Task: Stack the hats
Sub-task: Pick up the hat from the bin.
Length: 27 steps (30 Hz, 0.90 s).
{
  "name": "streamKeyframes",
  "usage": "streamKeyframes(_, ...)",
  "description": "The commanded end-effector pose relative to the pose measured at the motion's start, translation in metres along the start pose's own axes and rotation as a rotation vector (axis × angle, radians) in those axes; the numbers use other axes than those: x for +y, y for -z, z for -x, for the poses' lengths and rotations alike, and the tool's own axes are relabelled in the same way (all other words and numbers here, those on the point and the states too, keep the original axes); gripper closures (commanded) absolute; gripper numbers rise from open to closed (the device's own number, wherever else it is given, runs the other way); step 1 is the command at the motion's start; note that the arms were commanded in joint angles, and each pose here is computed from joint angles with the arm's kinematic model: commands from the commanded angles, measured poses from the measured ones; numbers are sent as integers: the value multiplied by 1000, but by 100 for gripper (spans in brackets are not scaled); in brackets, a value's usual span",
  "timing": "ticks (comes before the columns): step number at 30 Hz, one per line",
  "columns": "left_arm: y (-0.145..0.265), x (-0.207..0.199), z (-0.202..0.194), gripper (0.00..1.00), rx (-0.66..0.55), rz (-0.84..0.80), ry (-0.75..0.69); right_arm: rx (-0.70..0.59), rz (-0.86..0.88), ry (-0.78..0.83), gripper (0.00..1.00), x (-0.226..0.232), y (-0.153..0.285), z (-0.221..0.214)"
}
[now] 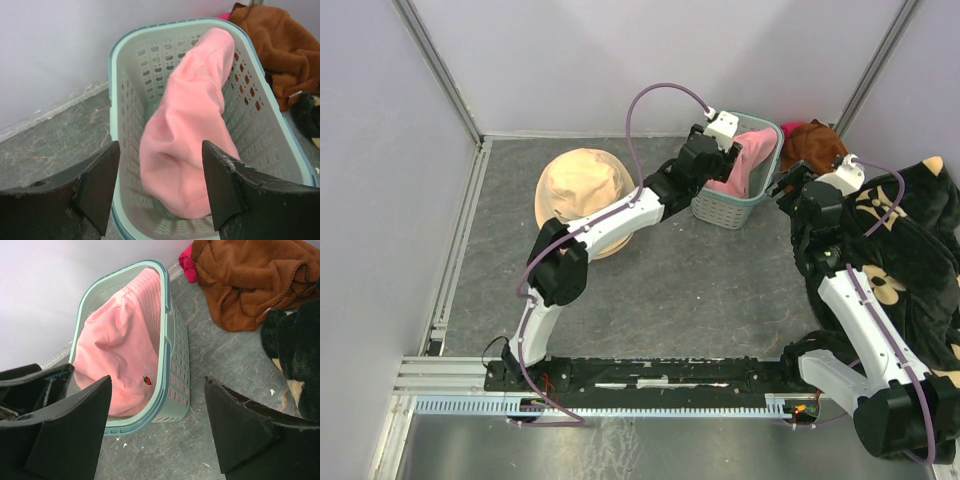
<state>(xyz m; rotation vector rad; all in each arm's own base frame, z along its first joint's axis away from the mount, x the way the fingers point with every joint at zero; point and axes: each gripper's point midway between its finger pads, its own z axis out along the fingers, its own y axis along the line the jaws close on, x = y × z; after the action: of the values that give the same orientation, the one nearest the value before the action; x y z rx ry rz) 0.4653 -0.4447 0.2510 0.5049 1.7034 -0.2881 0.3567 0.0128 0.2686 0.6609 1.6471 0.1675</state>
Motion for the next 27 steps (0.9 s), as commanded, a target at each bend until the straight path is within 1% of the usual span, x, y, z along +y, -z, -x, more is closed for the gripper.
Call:
streamKeyframes(1, -11, 15, 27, 27, -71, -37, 77, -34, 22, 2, 18, 6, -1, 9)
streamKeyframes(6, -20, 17, 18, 28, -57, -79, 101, -32, 23, 1, 18, 6, -3, 8)
streamKeyframes(10, -24, 9, 10, 29, -39, -115, 97, -34, 22, 1, 18, 6, -4, 8)
streamKeyframes(15, -23, 3, 9, 29, -38, -153, 96, -29, 24, 0, 18, 7, -6, 6)
streamKeyframes(22, -15, 7, 14, 30, -71, -143, 129, -25, 28, 1, 18, 8, -8, 5)
streamKeyframes(27, -3, 7, 26, 30, -116, -161, 156, -24, 26, 3, 19, 8, -8, 4)
